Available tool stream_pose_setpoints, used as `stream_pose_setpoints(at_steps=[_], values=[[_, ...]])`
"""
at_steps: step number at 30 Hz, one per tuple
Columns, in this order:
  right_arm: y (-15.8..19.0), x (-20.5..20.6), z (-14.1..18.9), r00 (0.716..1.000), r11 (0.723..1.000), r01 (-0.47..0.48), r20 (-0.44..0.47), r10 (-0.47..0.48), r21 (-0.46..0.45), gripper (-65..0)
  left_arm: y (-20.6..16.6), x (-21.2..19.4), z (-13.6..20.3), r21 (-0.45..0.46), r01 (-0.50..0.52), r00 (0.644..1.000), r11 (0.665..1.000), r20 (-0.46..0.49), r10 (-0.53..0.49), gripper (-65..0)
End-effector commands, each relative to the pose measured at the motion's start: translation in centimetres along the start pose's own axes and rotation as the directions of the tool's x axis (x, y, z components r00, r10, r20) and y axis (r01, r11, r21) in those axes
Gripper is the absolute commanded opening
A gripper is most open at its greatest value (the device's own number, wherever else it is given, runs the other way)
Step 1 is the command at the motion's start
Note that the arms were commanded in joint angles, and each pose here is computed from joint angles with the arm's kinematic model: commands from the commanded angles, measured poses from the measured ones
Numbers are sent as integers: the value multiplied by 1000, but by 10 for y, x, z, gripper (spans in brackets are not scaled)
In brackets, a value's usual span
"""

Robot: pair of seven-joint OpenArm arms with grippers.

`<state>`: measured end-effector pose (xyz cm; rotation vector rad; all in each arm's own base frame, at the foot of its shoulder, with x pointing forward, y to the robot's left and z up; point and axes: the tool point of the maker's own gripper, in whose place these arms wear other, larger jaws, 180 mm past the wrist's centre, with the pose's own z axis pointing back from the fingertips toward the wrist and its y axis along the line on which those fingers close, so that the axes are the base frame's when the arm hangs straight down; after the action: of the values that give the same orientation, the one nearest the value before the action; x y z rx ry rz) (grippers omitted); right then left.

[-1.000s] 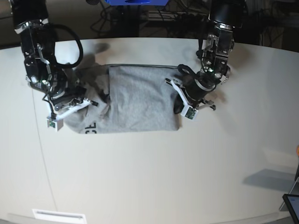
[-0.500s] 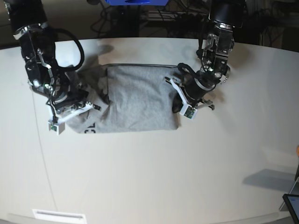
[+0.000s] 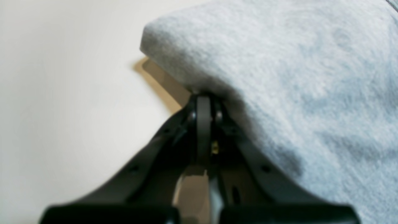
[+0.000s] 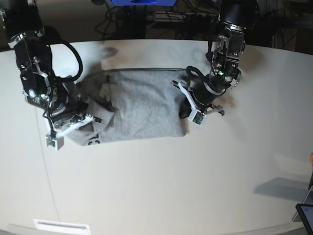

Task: Fold the T-shirt properly
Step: 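Press the folded ends down onto the shirt with both grippers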

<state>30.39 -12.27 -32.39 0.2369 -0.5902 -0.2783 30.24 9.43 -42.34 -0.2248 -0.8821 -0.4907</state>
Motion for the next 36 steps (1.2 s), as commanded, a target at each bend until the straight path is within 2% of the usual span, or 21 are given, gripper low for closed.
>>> stream_pose_setpoints(at_steps=[1, 11, 19, 24, 31, 36], values=[[0, 25, 9, 996, 1000, -1, 85, 1, 4, -649, 0, -59, 5, 0, 36, 971, 999, -237, -35, -650], [7, 25, 10, 998, 1000, -2, 66, 1, 20, -649, 1, -53, -1, -4, 36, 973, 999, -229, -36, -650], [33, 11, 6, 996, 994, -89, 30, 87, 63, -649, -13, -41, -10, -21, 10, 979, 1000, -202, -14, -650], [50, 3, 5, 995, 990, -96, 13, 95, 102, -649, -17, -37, -13, -26, 1, 981, 1000, -193, -6, -650], [63, -4, 4, 990, 982, -139, 1, 140, 126, -649, -21, -34, -18, -36, 8, 971, 999, -238, -17, -650], [78, -14, 5, 991, 979, -120, -40, 128, 166, -649, -40, -33, -21, -86, 36, 970, 996, -238, -56, -650]])
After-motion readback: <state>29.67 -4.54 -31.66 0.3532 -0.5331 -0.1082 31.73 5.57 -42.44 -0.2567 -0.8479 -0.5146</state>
